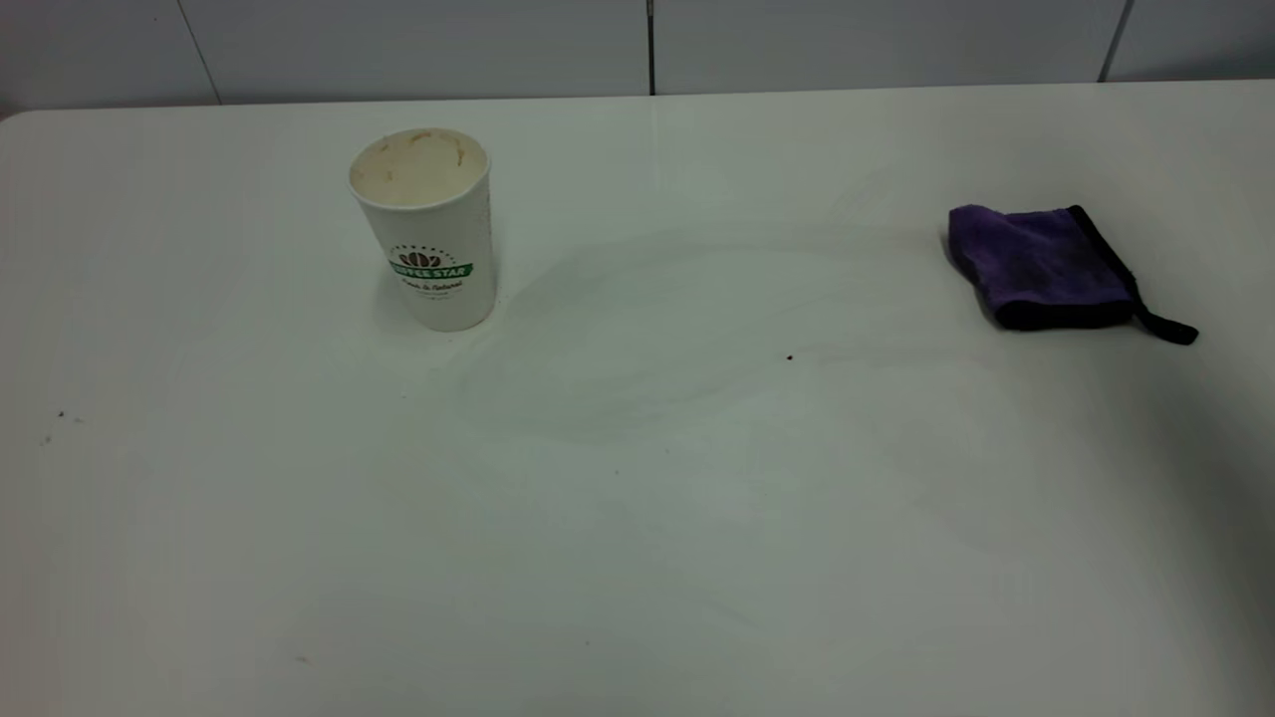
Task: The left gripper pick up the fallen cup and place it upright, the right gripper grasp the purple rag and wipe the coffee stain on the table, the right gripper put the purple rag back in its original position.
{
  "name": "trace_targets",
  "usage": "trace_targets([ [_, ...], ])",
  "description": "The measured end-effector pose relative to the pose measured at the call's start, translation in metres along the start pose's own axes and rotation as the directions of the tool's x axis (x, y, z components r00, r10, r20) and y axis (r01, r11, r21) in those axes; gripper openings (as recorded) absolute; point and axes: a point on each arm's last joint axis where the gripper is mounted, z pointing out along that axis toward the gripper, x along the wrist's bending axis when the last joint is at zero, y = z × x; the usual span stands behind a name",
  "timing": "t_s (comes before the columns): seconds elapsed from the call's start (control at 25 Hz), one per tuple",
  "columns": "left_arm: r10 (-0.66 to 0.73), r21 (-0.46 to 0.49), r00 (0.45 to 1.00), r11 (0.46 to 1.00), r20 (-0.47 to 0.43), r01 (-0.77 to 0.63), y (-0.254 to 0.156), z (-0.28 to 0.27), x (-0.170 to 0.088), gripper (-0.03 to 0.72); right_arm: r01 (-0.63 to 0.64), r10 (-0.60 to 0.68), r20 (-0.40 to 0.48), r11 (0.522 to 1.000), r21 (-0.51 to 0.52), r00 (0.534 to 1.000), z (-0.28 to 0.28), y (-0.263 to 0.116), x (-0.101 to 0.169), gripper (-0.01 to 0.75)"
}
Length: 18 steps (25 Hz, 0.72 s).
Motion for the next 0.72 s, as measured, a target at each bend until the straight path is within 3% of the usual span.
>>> trace_targets([
  [0.28, 0.000, 0.000, 1.000, 1.000, 0.000, 0.000, 0.000, 0.000, 0.000, 0.580, -0.028, 0.028, 0.000, 0.996, -0.083, 1.000, -0.054, -0.112, 0.016, 0.721],
  [0.48, 0.000, 0.000, 1.000, 1.000, 0.000, 0.000, 0.000, 0.000, 0.000, 0.580, -0.063, 0.063, -0.001, 0.991, -0.118, 0.998, -0.049, -0.187, 0.023, 0.711],
  [0.72, 0.005, 0.000, 1.000, 1.000, 0.000, -0.005, 0.000, 0.000, 0.000, 0.580, -0.101, 0.104, 0.009, 0.976, -0.193, 0.994, -0.029, -0.240, 0.026, 0.701],
])
